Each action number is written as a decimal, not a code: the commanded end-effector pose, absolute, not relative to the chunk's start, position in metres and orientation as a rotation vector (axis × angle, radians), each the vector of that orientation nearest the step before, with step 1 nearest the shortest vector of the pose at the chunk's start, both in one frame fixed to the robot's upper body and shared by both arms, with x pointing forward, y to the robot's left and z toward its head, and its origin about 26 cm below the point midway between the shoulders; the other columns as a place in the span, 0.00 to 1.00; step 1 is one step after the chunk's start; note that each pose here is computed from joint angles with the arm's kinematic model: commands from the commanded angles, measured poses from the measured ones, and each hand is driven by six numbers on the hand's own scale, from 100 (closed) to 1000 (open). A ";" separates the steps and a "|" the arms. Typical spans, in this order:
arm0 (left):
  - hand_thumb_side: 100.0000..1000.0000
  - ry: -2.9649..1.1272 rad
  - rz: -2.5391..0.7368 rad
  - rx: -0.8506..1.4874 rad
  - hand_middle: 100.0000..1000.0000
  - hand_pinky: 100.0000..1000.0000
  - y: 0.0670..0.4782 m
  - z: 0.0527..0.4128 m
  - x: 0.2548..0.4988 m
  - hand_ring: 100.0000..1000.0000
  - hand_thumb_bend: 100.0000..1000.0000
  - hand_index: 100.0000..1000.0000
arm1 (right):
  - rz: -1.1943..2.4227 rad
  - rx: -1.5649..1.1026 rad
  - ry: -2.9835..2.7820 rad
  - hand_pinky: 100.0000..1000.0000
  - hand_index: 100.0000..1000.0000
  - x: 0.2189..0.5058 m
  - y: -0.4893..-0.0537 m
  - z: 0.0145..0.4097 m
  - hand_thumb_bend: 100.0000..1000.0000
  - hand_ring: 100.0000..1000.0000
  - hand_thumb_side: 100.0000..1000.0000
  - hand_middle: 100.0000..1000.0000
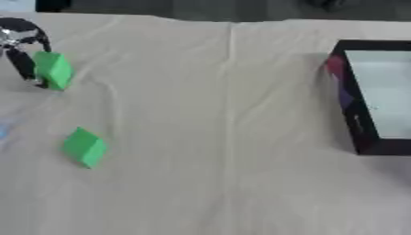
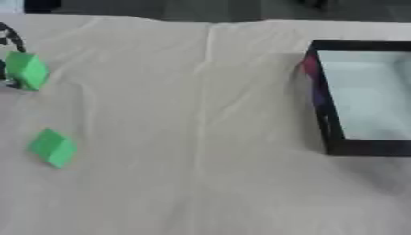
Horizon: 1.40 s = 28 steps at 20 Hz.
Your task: Pick up the objects with one hand, pass them to the other hand, and then place them into the box on the other side of the table.
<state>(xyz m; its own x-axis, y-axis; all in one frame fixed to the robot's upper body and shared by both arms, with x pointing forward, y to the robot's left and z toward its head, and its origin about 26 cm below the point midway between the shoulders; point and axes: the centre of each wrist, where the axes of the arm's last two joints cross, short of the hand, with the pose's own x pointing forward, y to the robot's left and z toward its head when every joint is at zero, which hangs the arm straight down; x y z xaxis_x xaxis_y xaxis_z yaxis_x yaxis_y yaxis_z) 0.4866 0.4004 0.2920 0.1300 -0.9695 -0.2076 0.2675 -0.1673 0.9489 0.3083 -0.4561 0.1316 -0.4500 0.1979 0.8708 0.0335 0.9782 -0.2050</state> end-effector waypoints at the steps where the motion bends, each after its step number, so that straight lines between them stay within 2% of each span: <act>1: 0.00 -0.810 -1.309 1.251 0.82 0.83 0.408 0.304 0.482 0.83 0.57 0.72 | 0.208 -0.192 -2.043 1.00 0.89 0.307 -0.461 0.140 0.00 0.93 0.47 0.95; 6: 0.00 -0.783 -1.314 1.245 0.81 0.82 0.408 0.302 0.483 0.83 0.57 0.69 | 0.204 -0.197 -2.035 1.00 0.89 0.307 -0.461 0.138 0.00 0.93 0.47 0.95; 9: 0.00 -0.766 -1.320 1.232 0.77 0.80 0.409 0.301 0.483 0.81 0.58 0.64 | 0.202 -0.201 -2.032 1.00 0.89 0.306 -0.462 0.136 0.00 0.93 0.47 0.95; 12: 0.00 -0.754 -1.321 1.220 0.69 0.78 0.409 0.299 0.483 0.76 0.60 0.56 | 0.201 -0.201 -2.032 1.00 0.89 0.306 -0.462 0.136 0.00 0.93 0.47 0.95; 17: 0.00 -0.774 -1.315 1.232 0.56 0.73 0.406 0.303 0.484 0.70 0.60 0.52 | 0.195 -0.202 -2.031 1.00 0.89 0.306 -0.462 0.136 0.00 0.93 0.47 0.95; 22: 0.00 -0.851 -1.310 1.283 0.47 0.68 0.400 0.312 0.484 0.65 0.57 0.50 | 0.196 -0.198 -2.026 1.00 0.89 0.305 -0.463 0.135 0.00 0.93 0.47 0.95; 28: 0.00 -0.929 -1.295 1.290 0.47 0.68 0.398 0.320 0.483 0.64 0.53 0.51 | 0.198 -0.196 -2.025 1.00 0.89 0.304 -0.465 0.137 0.00 0.93 0.47 0.96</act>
<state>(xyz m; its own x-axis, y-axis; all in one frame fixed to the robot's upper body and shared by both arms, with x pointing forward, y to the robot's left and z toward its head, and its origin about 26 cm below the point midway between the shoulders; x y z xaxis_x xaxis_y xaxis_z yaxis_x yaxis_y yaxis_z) 0.4877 0.3938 0.2966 0.1074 -0.9764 -0.1875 0.2070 -0.1624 0.9648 0.3054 -0.4578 0.1243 -0.4304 0.2007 0.8800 0.0428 0.9784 -0.2023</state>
